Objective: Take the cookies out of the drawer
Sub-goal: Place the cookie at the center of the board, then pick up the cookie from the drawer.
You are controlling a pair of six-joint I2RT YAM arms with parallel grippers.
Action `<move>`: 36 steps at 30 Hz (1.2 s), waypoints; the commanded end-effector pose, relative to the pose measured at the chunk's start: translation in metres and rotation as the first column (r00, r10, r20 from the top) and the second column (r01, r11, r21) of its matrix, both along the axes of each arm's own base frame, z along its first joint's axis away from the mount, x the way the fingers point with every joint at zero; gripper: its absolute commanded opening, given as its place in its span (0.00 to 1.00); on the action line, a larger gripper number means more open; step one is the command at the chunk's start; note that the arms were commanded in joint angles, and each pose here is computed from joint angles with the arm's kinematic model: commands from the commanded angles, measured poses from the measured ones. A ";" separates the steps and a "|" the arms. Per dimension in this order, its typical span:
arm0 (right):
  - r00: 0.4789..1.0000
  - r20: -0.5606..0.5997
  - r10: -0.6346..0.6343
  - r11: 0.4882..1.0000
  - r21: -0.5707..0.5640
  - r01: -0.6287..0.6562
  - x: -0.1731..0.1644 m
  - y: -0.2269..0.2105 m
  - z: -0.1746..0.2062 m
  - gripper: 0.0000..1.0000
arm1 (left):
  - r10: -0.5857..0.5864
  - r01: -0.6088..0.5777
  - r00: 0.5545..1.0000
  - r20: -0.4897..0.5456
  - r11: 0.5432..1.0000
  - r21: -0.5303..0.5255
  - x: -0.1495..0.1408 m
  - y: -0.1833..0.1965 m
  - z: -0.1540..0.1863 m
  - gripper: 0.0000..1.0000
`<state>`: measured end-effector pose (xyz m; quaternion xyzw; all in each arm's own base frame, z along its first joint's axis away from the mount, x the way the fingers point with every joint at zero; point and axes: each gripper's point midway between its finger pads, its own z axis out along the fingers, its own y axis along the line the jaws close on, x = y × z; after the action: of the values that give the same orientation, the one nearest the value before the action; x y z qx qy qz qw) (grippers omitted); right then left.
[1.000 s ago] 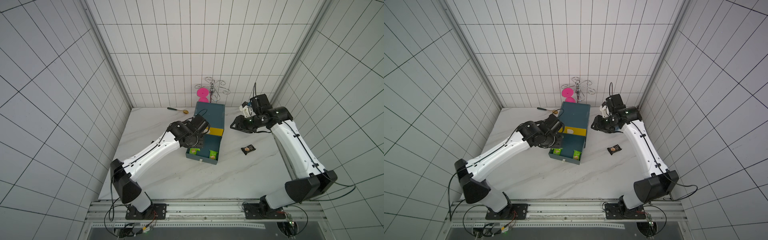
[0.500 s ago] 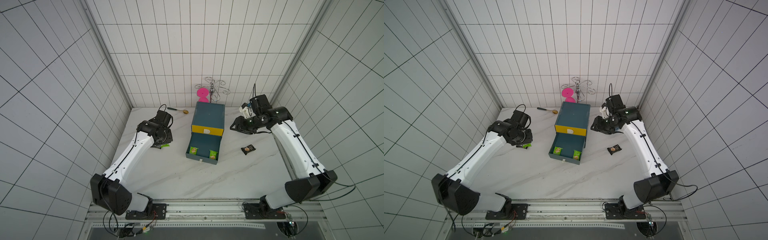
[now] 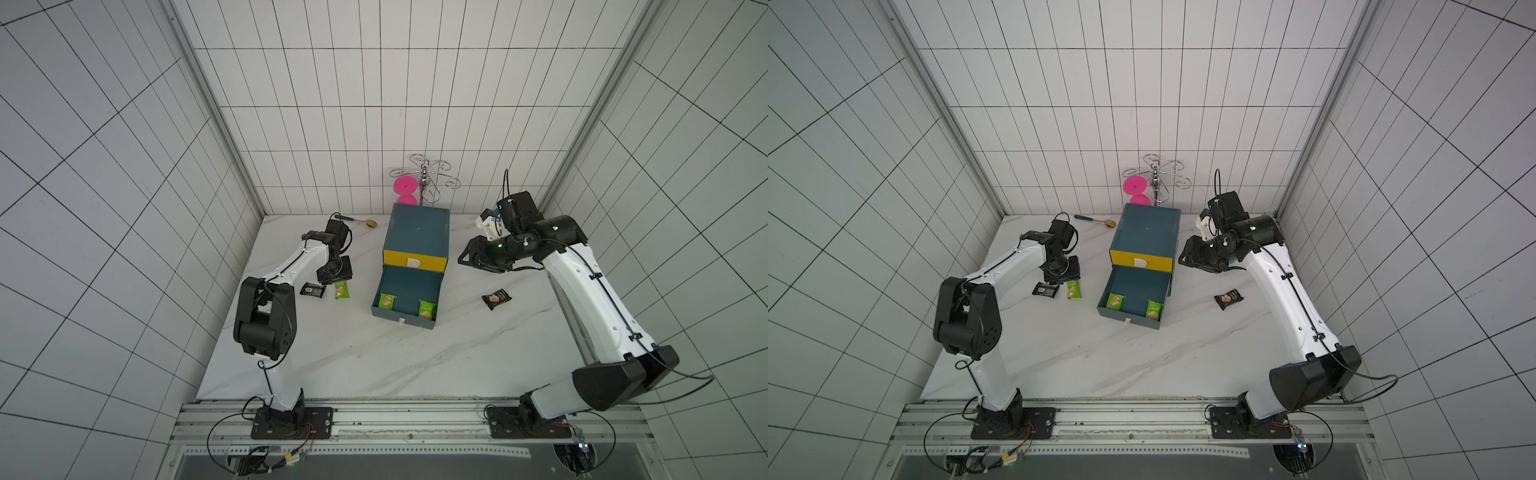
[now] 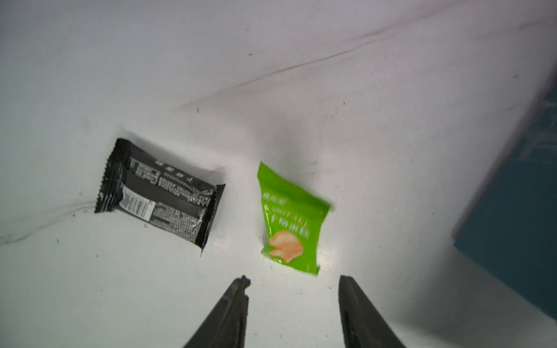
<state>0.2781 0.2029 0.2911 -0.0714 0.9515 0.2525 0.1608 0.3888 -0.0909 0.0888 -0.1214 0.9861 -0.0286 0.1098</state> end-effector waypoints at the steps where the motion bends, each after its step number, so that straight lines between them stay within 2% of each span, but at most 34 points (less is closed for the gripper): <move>1: 0.999 -0.031 0.032 0.999 -0.002 -0.032 -0.030 0.013 0.009 0.51 | 0.003 0.000 0.998 0.064 0.999 -0.046 0.009 -0.008 0.015 0.69; 2: 0.998 -0.043 0.045 0.999 -0.009 -0.046 -0.039 0.020 0.007 0.51 | 0.012 -0.007 0.997 0.082 0.998 -0.060 0.008 -0.008 0.023 0.76; 4: 0.996 -0.060 0.071 0.997 -0.035 -0.073 -0.055 0.031 0.003 0.51 | 0.030 -0.019 0.993 0.117 0.995 -0.098 0.002 -0.011 0.042 0.81; 9: 0.987 -0.118 0.110 0.987 -0.102 -0.123 -0.078 0.064 -0.015 0.52 | 0.041 0.003 0.983 0.182 0.972 -0.236 -0.036 -0.028 0.085 0.82; 15: 0.981 -0.178 0.075 0.942 -0.311 -0.128 -0.070 0.074 -0.050 0.49 | -0.026 0.079 0.985 0.171 0.945 -0.316 -0.103 -0.066 0.089 0.82; 18: 0.985 -0.173 0.028 0.933 -0.350 -0.088 -0.062 0.076 -0.065 0.49 | -0.043 0.097 0.986 0.163 0.936 -0.340 -0.123 -0.077 0.083 0.81; 23: 0.981 -0.196 -0.006 0.918 -0.389 -0.072 -0.059 0.081 -0.087 0.49 | -0.047 0.108 0.985 0.169 0.921 -0.374 -0.136 -0.084 0.079 0.81; 36: 0.975 -0.218 -0.049 0.890 -0.452 -0.056 -0.044 0.094 -0.137 0.47 | -0.063 0.140 0.980 0.191 0.895 -0.423 -0.138 -0.097 0.083 0.80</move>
<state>0.2325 0.2986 0.1672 -0.0839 0.9947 0.0513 0.0302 0.2491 -0.1823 0.1650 -0.0935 0.9533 -0.2442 0.1513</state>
